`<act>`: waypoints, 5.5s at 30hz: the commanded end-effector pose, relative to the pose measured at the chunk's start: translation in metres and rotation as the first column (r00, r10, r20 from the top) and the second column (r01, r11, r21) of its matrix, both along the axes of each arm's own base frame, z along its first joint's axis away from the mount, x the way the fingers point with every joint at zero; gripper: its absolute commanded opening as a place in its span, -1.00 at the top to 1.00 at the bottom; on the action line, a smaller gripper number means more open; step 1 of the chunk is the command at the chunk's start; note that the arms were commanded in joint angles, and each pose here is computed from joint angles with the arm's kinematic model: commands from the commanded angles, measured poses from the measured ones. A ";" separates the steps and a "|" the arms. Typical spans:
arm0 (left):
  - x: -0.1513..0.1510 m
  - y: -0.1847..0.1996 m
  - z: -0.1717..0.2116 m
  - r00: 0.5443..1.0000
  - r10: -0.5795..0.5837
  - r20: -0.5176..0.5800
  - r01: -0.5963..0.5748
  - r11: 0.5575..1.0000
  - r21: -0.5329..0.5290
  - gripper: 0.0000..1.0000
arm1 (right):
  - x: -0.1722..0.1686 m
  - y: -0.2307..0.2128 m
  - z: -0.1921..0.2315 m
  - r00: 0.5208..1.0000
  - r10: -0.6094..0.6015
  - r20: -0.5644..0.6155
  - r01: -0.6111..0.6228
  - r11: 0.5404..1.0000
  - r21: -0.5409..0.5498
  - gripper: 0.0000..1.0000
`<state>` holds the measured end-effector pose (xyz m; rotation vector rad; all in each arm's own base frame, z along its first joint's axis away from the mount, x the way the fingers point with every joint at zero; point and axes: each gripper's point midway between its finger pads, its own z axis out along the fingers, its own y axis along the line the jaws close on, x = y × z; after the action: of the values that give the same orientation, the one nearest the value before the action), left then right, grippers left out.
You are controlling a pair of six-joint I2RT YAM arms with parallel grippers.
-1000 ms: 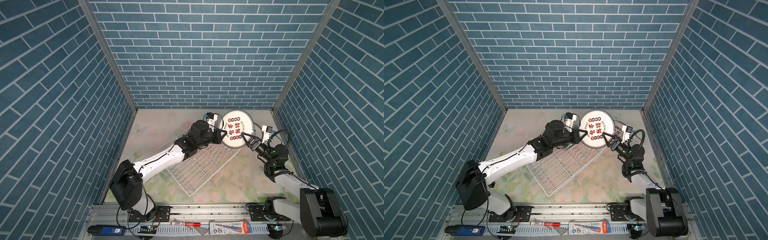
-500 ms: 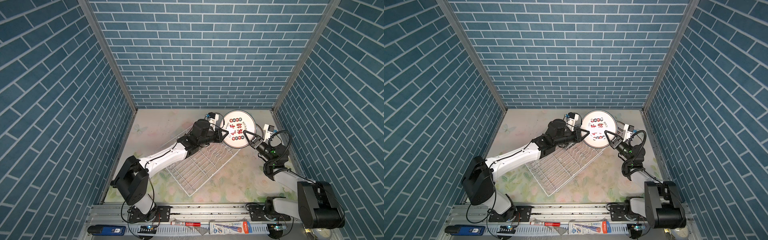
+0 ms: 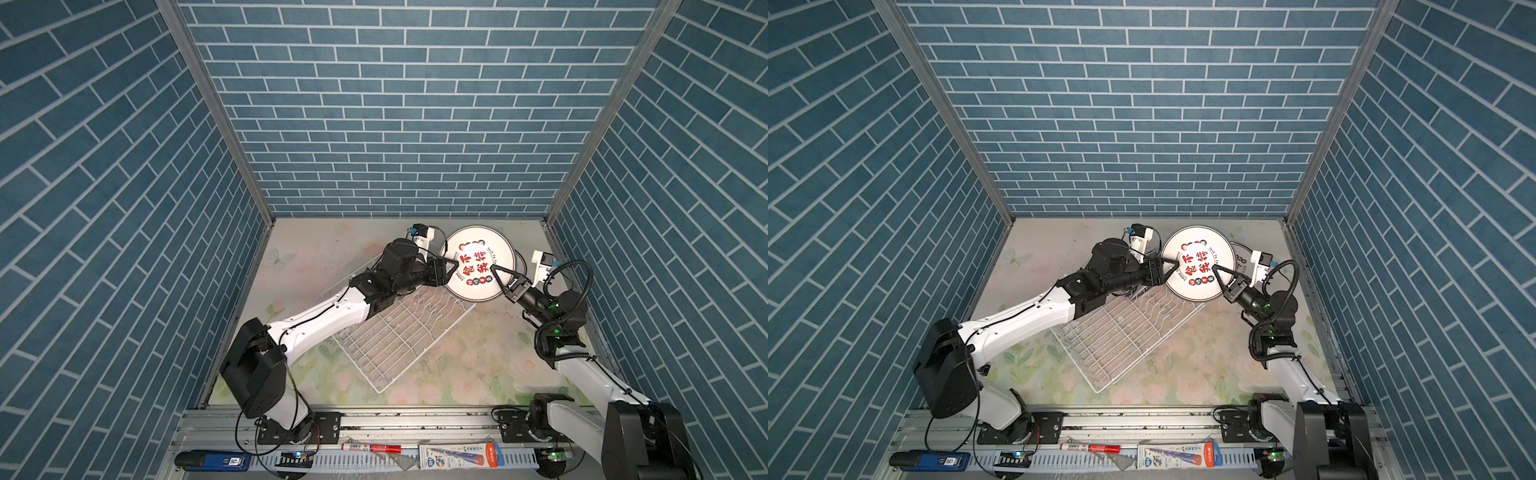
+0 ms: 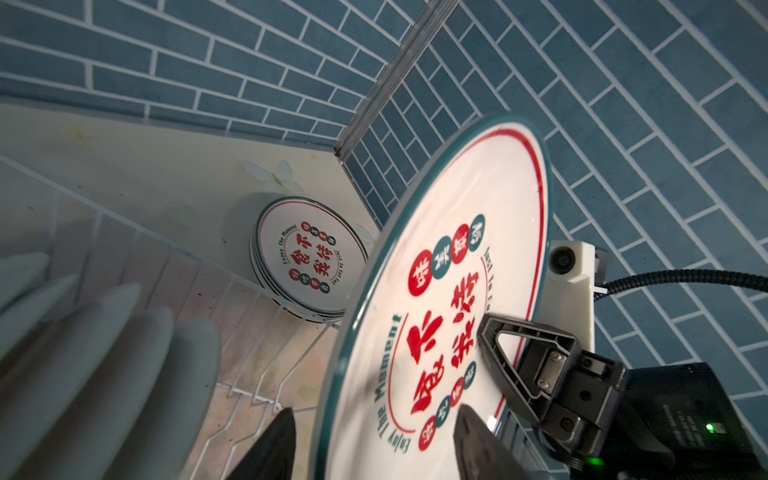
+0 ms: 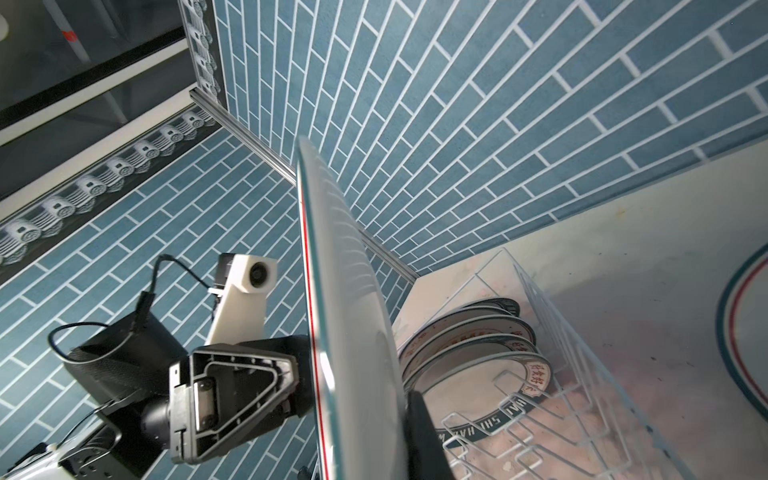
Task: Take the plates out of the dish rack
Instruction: 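Release the plate with the left gripper while the right gripper carries it away, then lower the plate onto the far-wall stack with the right gripper and open it, then lower the left gripper onto the next rack plate while the right gripper withdraws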
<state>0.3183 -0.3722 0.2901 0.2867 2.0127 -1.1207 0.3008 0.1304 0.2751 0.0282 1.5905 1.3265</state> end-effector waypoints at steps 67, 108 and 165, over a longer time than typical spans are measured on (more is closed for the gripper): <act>-0.008 0.189 -0.054 0.832 0.374 0.409 -0.555 0.581 0.596 -0.99 | 0.134 -0.147 -0.149 0.522 -0.680 -0.516 0.382 0.727 -0.571 0.53; -0.009 0.156 -0.081 0.923 0.204 0.327 -0.381 0.611 0.694 -0.99 | 0.099 -0.145 -0.162 0.501 -0.680 -0.535 0.236 0.702 -0.672 -0.97; 0.022 0.038 -0.128 0.923 -0.048 0.382 -0.349 0.314 0.883 -0.23 | 0.031 -0.115 -0.149 0.636 -0.566 -0.525 0.215 0.783 -0.584 -0.97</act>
<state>0.3331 -0.3362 0.1639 0.8064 2.0526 0.4044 0.3362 0.0142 0.1303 0.6591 2.3199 0.5291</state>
